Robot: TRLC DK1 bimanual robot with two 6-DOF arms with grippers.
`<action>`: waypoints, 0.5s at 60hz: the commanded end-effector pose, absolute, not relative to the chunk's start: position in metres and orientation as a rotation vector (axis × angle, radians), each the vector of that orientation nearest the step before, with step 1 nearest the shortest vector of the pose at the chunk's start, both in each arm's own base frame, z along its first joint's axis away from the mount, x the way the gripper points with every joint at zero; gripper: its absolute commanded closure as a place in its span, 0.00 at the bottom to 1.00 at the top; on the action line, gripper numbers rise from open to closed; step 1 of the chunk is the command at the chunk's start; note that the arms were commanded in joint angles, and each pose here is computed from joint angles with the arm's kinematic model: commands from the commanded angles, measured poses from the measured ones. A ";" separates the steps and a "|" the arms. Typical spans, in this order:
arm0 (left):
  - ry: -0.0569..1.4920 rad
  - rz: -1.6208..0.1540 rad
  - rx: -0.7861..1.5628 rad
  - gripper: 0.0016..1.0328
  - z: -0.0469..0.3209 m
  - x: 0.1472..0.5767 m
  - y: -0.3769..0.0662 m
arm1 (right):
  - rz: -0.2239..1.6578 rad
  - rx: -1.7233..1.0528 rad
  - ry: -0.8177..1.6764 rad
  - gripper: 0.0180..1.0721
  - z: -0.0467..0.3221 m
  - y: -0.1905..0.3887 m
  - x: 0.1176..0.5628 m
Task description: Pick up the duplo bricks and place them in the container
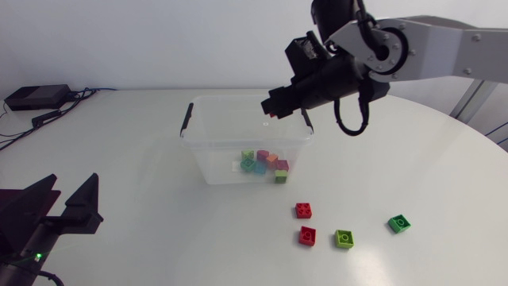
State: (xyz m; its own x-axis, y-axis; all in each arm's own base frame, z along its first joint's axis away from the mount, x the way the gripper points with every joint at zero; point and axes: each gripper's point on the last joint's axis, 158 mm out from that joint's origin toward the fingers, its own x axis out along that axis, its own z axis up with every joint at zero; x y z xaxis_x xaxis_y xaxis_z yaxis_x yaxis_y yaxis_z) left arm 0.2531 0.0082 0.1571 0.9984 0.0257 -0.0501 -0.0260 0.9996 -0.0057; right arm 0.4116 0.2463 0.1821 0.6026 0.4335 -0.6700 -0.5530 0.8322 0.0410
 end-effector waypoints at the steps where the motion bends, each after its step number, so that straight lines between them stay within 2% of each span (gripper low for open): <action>1: 0.057 0.040 -0.028 0.04 0.151 0.253 0.011 | 0.561 -0.165 0.748 0.11 0.173 0.249 0.412; 4: 0.057 0.039 -0.028 0.04 0.151 0.253 0.011 | 0.551 -0.162 0.737 0.07 0.184 0.242 0.410; 9: 0.057 0.039 -0.028 0.04 0.151 0.253 0.011 | 0.508 -0.159 0.757 0.07 0.203 0.210 0.396; 15: 0.057 0.039 -0.028 0.04 0.151 0.253 0.011 | 0.461 -0.179 0.829 0.07 0.202 0.174 0.377; 21: 0.057 0.039 -0.028 0.04 0.151 0.253 0.011 | 0.384 -0.246 0.954 0.07 0.178 0.108 0.342; 30: 0.057 0.040 -0.028 0.04 0.151 0.253 0.011 | 0.299 -0.281 1.100 0.07 0.135 0.041 0.309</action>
